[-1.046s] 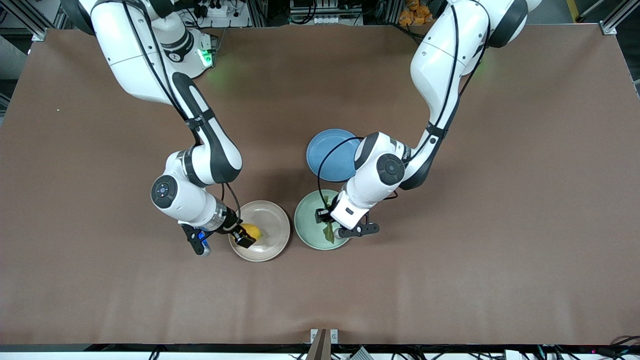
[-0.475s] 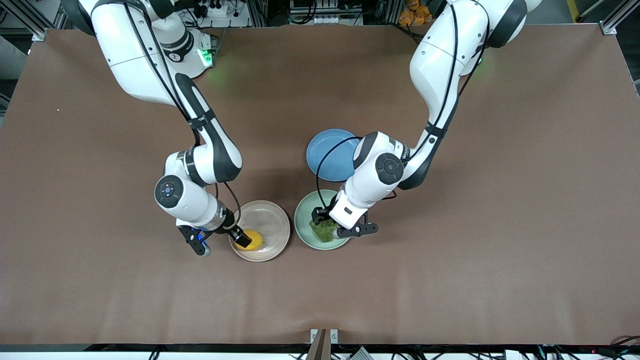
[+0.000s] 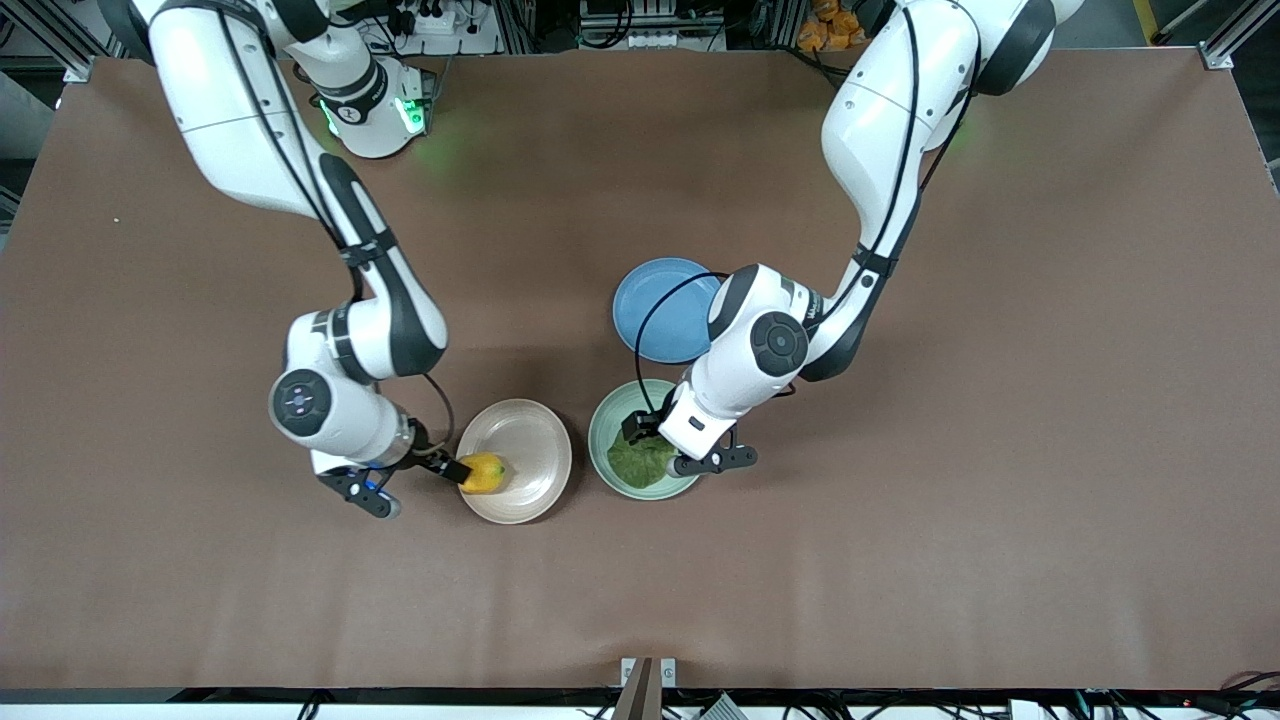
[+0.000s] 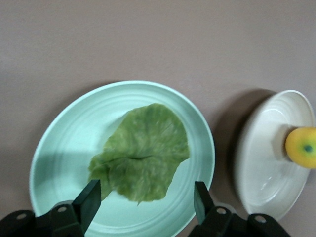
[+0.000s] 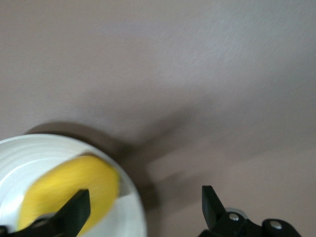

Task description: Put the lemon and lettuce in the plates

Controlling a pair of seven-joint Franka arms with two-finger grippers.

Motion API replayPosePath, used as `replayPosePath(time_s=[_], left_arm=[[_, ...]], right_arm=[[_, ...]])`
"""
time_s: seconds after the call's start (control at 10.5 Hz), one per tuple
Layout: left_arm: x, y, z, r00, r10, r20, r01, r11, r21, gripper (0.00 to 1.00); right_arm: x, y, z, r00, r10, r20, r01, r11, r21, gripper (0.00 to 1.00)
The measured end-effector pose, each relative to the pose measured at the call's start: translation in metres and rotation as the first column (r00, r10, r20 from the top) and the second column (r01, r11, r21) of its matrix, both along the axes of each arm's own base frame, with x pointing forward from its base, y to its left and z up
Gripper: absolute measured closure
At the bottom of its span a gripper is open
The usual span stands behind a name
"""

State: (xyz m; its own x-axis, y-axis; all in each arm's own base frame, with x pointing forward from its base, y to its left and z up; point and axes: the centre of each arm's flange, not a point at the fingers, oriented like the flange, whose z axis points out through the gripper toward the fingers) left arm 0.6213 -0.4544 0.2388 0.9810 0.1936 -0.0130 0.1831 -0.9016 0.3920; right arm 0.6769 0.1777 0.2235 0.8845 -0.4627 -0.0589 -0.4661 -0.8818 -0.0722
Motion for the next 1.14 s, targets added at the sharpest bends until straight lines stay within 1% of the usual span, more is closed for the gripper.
replayPosePath(time_s=[0.1, 0.29, 0.48, 0.67, 0.86, 0.95, 1.14], left_arm=[[0.001, 0.004, 0.002, 1.000, -0.006, -0.026, 0.007, 1.000, 0.012, 0.16], [0.004, 0.016, 0.006, 0.997, -0.014, -0.075, 0.017, 0.999, 0.045, 0.16], [0.007, 0.034, 0.010, 0.989, -0.024, -0.144, 0.038, 0.995, 0.095, 0.16], [0.015, 0.059, 0.033, 0.983, -0.078, -0.166, 0.100, 0.987, 0.128, 0.14], [0.029, 0.099, 0.059, 0.973, -0.144, -0.182, 0.172, 0.974, 0.146, 0.11], [0.034, 0.120, 0.068, 0.966, -0.171, -0.195, 0.202, 0.967, 0.153, 0.06], [0.039, 0.150, 0.081, 0.951, -0.207, -0.230, 0.247, 0.955, 0.164, 0.04]], right_arm=[[0.001, -0.011, 0.001, 0.999, 0.039, -0.006, -0.039, 0.999, -0.002, 0.00], [0.004, -0.032, 0.006, 0.990, 0.144, 0.001, -0.144, 0.990, -0.004, 0.00], [0.005, -0.069, 0.009, 0.978, 0.207, 0.005, -0.207, 0.978, -0.005, 0.00], [0.002, -0.098, 0.009, 0.969, 0.249, -0.001, -0.249, 0.969, -0.005, 0.00], [-0.001, -0.129, 0.009, 0.952, 0.306, -0.001, -0.306, 0.952, -0.005, 0.00], [-0.002, -0.148, 0.010, 0.943, 0.334, -0.001, -0.334, 0.942, -0.009, 0.00], [-0.009, -0.177, 0.011, 0.929, 0.370, -0.009, -0.370, 0.928, -0.033, 0.00]])
